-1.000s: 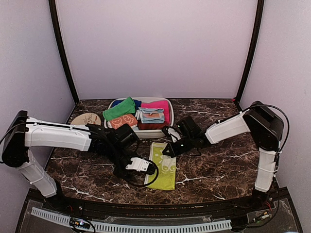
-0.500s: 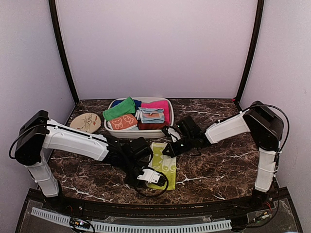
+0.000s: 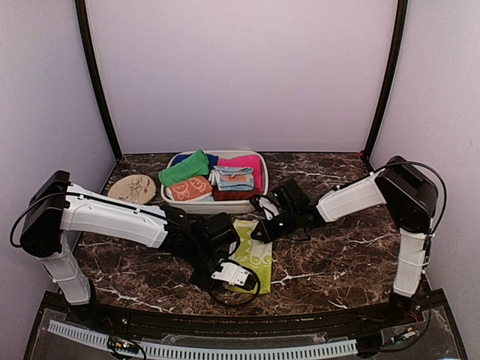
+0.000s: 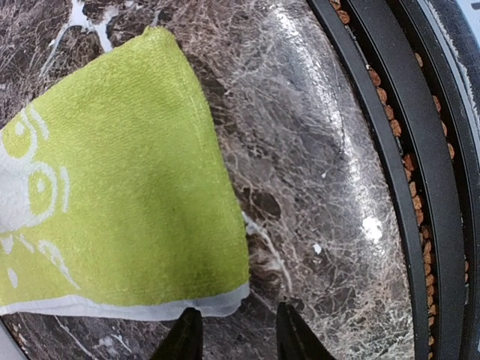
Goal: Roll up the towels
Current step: Roll the towel at the center of the board.
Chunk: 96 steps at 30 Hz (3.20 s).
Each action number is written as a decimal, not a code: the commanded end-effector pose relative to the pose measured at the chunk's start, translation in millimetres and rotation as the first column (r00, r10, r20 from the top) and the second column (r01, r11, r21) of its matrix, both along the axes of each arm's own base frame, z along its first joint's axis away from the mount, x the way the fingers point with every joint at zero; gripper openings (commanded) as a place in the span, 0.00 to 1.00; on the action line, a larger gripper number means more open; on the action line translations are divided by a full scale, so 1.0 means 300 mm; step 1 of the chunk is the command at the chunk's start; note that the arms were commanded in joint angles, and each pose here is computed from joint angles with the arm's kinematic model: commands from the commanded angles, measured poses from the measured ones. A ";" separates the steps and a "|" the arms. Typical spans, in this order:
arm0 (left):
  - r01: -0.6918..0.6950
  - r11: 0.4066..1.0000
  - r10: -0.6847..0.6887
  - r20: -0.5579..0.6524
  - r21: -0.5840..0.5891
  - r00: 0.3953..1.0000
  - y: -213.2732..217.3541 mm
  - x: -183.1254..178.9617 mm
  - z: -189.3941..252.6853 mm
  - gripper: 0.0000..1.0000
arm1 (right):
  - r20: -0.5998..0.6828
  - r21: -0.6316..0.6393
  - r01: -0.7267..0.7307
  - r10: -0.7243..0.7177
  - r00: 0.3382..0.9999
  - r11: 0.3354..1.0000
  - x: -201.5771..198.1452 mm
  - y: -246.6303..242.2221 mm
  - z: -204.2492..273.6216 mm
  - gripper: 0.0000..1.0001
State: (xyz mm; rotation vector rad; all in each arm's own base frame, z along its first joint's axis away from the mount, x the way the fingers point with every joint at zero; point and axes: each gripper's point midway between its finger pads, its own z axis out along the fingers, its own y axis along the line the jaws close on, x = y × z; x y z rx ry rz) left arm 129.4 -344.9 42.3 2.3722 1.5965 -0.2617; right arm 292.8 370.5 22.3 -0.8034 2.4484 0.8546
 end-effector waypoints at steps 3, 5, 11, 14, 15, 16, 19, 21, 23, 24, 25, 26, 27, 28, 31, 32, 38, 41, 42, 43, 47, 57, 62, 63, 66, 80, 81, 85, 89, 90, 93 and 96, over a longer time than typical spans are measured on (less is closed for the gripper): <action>-0.011 1.000 0.010 0.059 0.028 0.998 -0.021 0.019 0.101 0.30 | -0.081 -0.132 0.040 -0.051 0.995 0.990 -0.032 -0.097 -0.105 0.00; -0.009 1.000 0.009 0.058 -0.002 0.998 -0.046 0.020 0.132 0.30 | -0.085 -0.136 0.040 -0.052 0.995 0.990 -0.035 -0.100 -0.110 0.00; 0.037 0.998 -0.036 0.007 -0.049 0.999 -0.075 -0.017 0.081 0.33 | -0.058 -0.216 0.525 -0.547 0.835 0.823 0.092 -0.232 -0.132 0.00; 0.017 1.000 -0.017 0.026 -0.002 1.000 -0.065 0.003 -0.006 0.36 | -0.058 -0.211 0.526 -0.548 0.834 0.824 0.090 -0.234 -0.127 0.00; 0.008 1.000 -0.008 0.057 0.003 0.998 -0.063 0.024 -0.030 0.39 | -0.060 -0.209 0.525 -0.547 0.835 0.825 0.089 -0.233 -0.124 0.00; -0.001 1.000 0.001 0.100 0.000 0.995 -0.065 0.048 -0.048 0.42 | -0.061 -0.209 0.524 -0.546 0.836 0.826 0.086 -0.234 -0.126 0.00; -0.032 0.999 0.038 0.156 -0.039 0.987 -0.074 0.099 -0.045 0.45 | -0.068 -0.204 0.513 -0.535 0.842 0.834 0.078 -0.228 -0.126 0.00; -0.048 0.997 0.056 0.137 -0.062 0.989 -0.081 0.104 -0.012 0.46 | -0.078 -0.199 0.496 -0.518 0.852 0.845 0.072 -0.219 -0.125 0.00; -0.047 0.996 0.056 0.125 -0.073 0.991 -0.083 0.099 0.021 0.46 | -0.085 -0.200 0.478 -0.501 0.861 0.855 0.066 -0.214 -0.126 0.00; -0.043 0.996 0.051 0.114 -0.076 0.992 -0.081 0.090 0.036 0.46 | -0.088 -0.206 0.475 -0.500 0.862 0.855 0.061 -0.216 -0.129 0.00; -0.040 0.996 0.048 0.097 -0.082 0.994 -0.082 0.079 0.051 0.46 | -0.088 -0.209 0.474 -0.499 0.862 0.856 0.059 -0.219 -0.129 0.00; -0.039 0.995 0.046 0.081 -0.092 0.996 -0.083 0.068 0.072 0.46 | -0.089 -0.210 0.474 -0.500 0.861 0.855 0.055 -0.222 -0.127 0.00; -0.038 0.994 0.044 0.057 -0.105 0.997 -0.087 0.053 0.091 0.46 | -0.092 -0.211 0.477 -0.503 0.859 0.853 0.049 -0.227 -0.128 0.00; -0.040 0.993 0.044 0.034 -0.114 0.998 -0.090 0.042 0.107 0.46 | -0.097 -0.209 0.481 -0.508 0.856 0.851 0.045 -0.232 -0.127 0.00; -0.055 0.989 0.054 -0.010 -0.137 0.998 -0.112 0.023 0.133 0.46 | -0.121 -0.199 0.491 -0.519 0.846 0.848 0.019 -0.235 -0.131 0.00; -0.058 0.988 0.056 -0.016 -0.146 0.998 -0.119 0.022 0.136 0.46 | -0.130 -0.202 0.491 -0.519 0.845 0.848 0.004 -0.233 -0.139 0.00; -0.060 0.990 0.054 -0.046 -0.131 0.997 -0.131 0.012 0.076 0.47 | -0.135 -0.192 0.453 -0.480 0.867 0.871 -0.052 -0.176 -0.152 0.00; -0.071 0.992 0.072 0.002 -0.100 0.997 -0.117 0.045 0.022 0.46 | -0.134 -0.186 0.445 -0.471 0.872 0.876 -0.059 -0.162 -0.148 0.00; -0.072 0.993 0.075 0.020 -0.097 0.997 -0.111 0.057 0.009 0.46 | -0.132 -0.179 0.446 -0.470 0.873 0.877 -0.058 -0.162 -0.143 0.00; -0.078 0.992 0.082 0.038 -0.094 0.996 -0.103 0.070 -0.001 0.46 | -0.131 -0.174 0.446 -0.469 0.873 0.878 -0.059 -0.161 -0.139 0.00; -0.105 0.991 0.108 0.032 -0.082 0.994 -0.083 0.092 -0.027 0.45 | -0.132 -0.180 0.445 -0.470 0.873 0.877 -0.066 -0.169 -0.137 0.00; -0.140 0.986 0.137 -0.037 -0.094 0.990 -0.106 0.069 -0.048 0.45 | -0.124 -0.144 0.451 -0.468 0.875 0.881 -0.052 -0.158 -0.121 0.00; -0.120 0.990 0.120 -0.009 -0.074 0.993 -0.062 0.063 -0.010 0.45 | -0.267 -0.138 0.412 -0.434 0.860 0.901 -0.125 -0.128 -0.123 0.00; -0.118 0.991 0.119 0.004 -0.070 0.993 -0.047 0.063 -0.003 0.45 | -0.268 -0.143 0.411 -0.435 0.860 0.900 -0.129 -0.132 -0.124 0.00; -0.122 0.992 0.124 0.053 -0.035 0.991 0.010 0.071 0.006 0.45 | -0.260 -0.148 0.408 -0.434 0.863 0.901 -0.129 -0.139 -0.124 0.00; -0.056 0.991 0.042 -0.110 -0.124 0.993 -0.104 -0.044 0.071 0.46 | -0.271 -0.174 0.449 -0.481 0.834 0.877 -0.118 -0.142 -0.144 0.00; -0.051 0.991 0.037 -0.115 -0.120 0.993 -0.108 -0.045 0.055 0.46 | -0.270 -0.172 0.451 -0.482 0.834 0.876 -0.114 -0.139 -0.141 0.00; -0.060 0.991 0.050 -0.087 -0.117 0.995 -0.123 -0.020 0.012 0.45 | -0.266 -0.161 0.442 -0.470 0.842 0.882 -0.106 -0.126 -0.126 0.00; -0.064 0.993 0.060 -0.046 -0.095 0.997 -0.112 0.003 -0.030 0.44 | -0.268 -0.152 0.434 -0.459 0.847 0.888 -0.107 -0.119 -0.120 0.00; -0.069 0.993 0.067 -0.026 -0.094 0.997 -0.109 0.016 -0.040 0.43 | -0.271 -0.148 0.432 -0.456 0.848 0.890 -0.109 -0.117 -0.120 0.00; -0.078 0.994 0.079 0.004 -0.079 0.997 -0.097 0.038 -0.069 0.41 | -0.279 -0.144 0.429 -0.452 0.847 0.892 -0.120 -0.119 -0.124 0.00; -0.083 0.996 0.084 0.015 -0.031 0.996 -0.067 0.045 -0.109 0.39 | -0.280 -0.141 0.421 -0.444 0.851 0.896 -0.129 -0.124 -0.120 0.00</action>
